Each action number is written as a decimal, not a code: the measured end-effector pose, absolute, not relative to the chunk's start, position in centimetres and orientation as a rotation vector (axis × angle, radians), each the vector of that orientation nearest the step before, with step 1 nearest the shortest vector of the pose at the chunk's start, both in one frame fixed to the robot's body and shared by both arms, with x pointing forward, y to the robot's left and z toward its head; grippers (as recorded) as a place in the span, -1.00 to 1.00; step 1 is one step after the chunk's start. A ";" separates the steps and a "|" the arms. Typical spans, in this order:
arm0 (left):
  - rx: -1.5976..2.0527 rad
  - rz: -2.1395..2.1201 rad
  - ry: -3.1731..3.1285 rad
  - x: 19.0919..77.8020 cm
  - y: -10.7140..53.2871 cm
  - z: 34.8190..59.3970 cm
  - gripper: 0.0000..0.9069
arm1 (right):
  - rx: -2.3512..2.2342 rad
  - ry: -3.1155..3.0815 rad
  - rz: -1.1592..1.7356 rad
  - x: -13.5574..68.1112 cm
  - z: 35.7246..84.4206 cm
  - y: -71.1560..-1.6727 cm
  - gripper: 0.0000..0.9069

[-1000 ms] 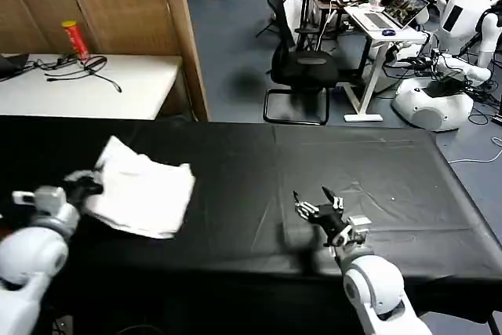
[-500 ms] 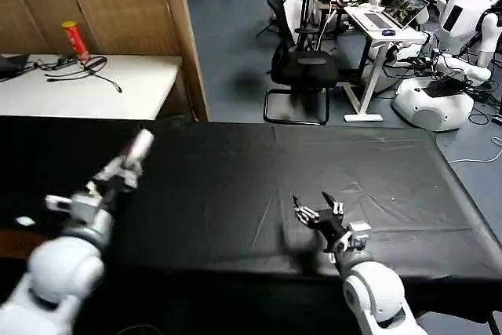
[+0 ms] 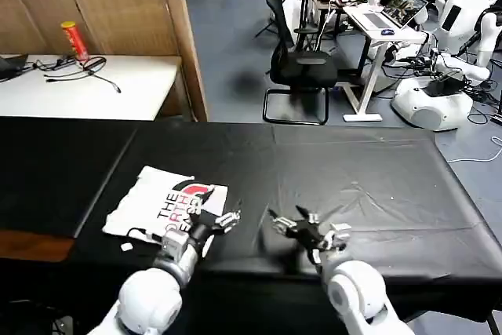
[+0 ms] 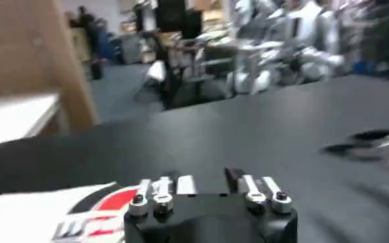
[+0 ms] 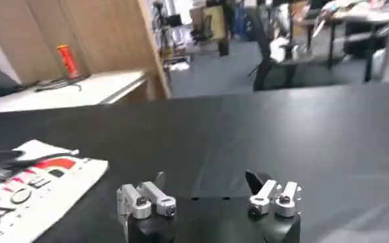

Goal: Fold and organize the clothes.

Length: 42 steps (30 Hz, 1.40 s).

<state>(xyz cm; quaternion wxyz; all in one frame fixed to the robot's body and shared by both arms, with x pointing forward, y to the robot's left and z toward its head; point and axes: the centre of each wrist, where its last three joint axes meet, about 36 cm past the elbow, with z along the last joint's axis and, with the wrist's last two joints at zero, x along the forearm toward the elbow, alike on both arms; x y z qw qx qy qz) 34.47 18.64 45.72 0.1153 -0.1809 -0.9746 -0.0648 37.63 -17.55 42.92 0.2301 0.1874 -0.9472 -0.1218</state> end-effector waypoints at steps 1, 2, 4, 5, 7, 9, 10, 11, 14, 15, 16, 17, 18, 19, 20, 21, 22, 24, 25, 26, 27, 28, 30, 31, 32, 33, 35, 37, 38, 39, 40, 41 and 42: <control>-0.524 -0.193 -2.864 34.6 18.8 45.8 0.94 | 0.535 -2.598 -0.339 37.8 42.9 -17.0 0.94; -0.512 -0.204 -2.873 34.8 19.2 45.8 0.94 | 0.557 -2.589 -0.343 38.0 42.8 -16.4 0.94; -0.482 -0.236 -2.892 35.2 19.9 45.9 0.94 | 0.595 -2.576 -0.343 38.6 42.7 -15.2 0.94; -0.471 -0.250 -2.904 35.3 20.2 45.9 0.94 | 0.615 -2.567 -0.344 38.9 42.5 -14.5 0.94; -0.443 -0.274 -2.917 35.6 20.7 45.9 0.94 | 0.643 -2.552 -0.341 39.6 42.2 -13.2 0.94; -0.418 -0.284 -2.931 35.6 21.2 46.0 0.94 | 0.673 -2.533 -0.342 40.3 41.9 -11.8 0.94; -0.406 -0.288 -2.937 35.6 21.3 46.1 0.94 | 0.683 -2.524 -0.340 40.7 41.6 -11.2 0.94; -0.394 -0.291 -2.949 35.5 21.4 46.2 0.94 | 0.693 -2.514 -0.340 41.1 41.4 -10.5 0.94; -0.374 -0.311 -2.965 35.4 21.8 46.3 0.94 | 0.718 -2.488 -0.336 42.0 40.7 -8.8 0.57; -0.368 -0.314 -2.969 35.4 22.0 46.4 0.94 | 0.728 -2.479 -0.336 42.3 40.5 -8.2 0.51; -0.363 -0.317 -2.972 35.4 22.1 46.4 0.94 | 0.734 -2.472 -0.336 42.5 40.3 -7.8 0.35; -0.358 -0.319 -2.975 35.4 22.3 46.5 0.94 | 0.738 -2.467 -0.336 42.7 40.1 -7.5 0.25; -0.352 -0.321 -2.978 35.4 22.5 46.5 0.94 | 0.740 -2.462 -0.336 42.9 40.0 -7.2 0.08; -0.347 -0.322 -2.980 35.5 22.6 46.6 0.94 | 0.745 -2.456 -0.337 43.1 39.8 -6.8 -0.25; -0.340 -0.325 -2.983 35.5 22.8 46.6 0.94 | 0.749 -2.452 -0.338 43.3 39.7 -6.5 -0.25; -0.333 -0.328 -2.985 35.5 23.0 46.7 0.94 | 0.750 -2.448 -0.339 43.5 39.6 -6.2 -0.76; -0.328 -0.331 -2.987 35.5 23.2 46.8 0.94 | 0.750 -2.444 -0.340 43.7 39.5 -6.0 -0.85; -0.318 -0.337 -2.990 35.5 23.5 46.9 0.94 | 0.751 -2.441 -0.337 43.7 39.4 -5.9 -0.91; -0.311 -0.340 -2.990 35.5 23.7 46.9 0.94 | 0.751 -2.440 -0.337 43.7 39.3 -5.8 -0.98; -0.306 -0.342 -2.990 35.5 23.8 46.9 0.94 | 0.751 -2.440 -0.335 43.6 39.3 -5.9 -0.98; -0.301 -0.344 -2.990 35.4 23.9 46.9 0.94 | 0.749 -2.440 -0.333 43.6 39.3 -6.1 -1.00; -0.297 -0.345 -2.990 35.4 24.0 46.8 0.94 | 0.747 -2.442 -0.332 43.6 39.3 -6.2 -1.00; -0.290 -0.346 -2.989 35.4 24.2 46.7 0.94 | 0.743 -2.445 -0.332 43.5 39.4 -6.6 -1.00; -0.283 -0.346 -2.988 35.4 24.3 46.6 0.94 | 0.739 -2.448 -0.333 43.5 39.4 -7.1 -1.00; -0.275 -0.347 -2.985 35.4 24.5 46.5 0.94 | 0.734 -2.454 -0.331 43.5 39.5 -7.7 -1.00; -0.270 -0.346 -2.984 35.3 24.6 46.4 0.94 | 0.732 -2.460 -0.330 43.5 39.7 -8.3 -1.00; -0.260 -0.344 -2.980 35.4 24.8 46.2 0.94 | 0.718 -2.473 -0.320 43.5 40.0 -9.9 -1.00; -0.253 -0.340 -2.978 35.5 24.9 45.9 0.94 | 0.707 -2.489 -0.288 43.7 40.6 -12.0 -1.00; -0.250 -0.337 -2.976 35.6 25.0 45.7 0.94 | 0.689 -2.496 -0.263 44.0 40.8 -13.2 -1.00; -0.246 -0.335 -2.974 35.6 25.0 45.6 0.94 | 0.665 -2.509 -0.229 44.3 40.9 -14.7 -1.00; -0.243 -0.333 -2.972 35.7 25.0 45.4 0.94 | 0.641 -2.525 -0.191 44.7 41.1 -16.1 -1.00; -0.239 -0.331 -2.968 35.7 25.1 45.2 0.94 | 0.618 -2.542 -0.153 45.0 41.3 -17.4 -1.00; -0.236 -0.328 -2.965 35.8 25.1 44.9 0.94 | 0.595 -2.559 -0.114 45.4 41.5 -18.7 -1.00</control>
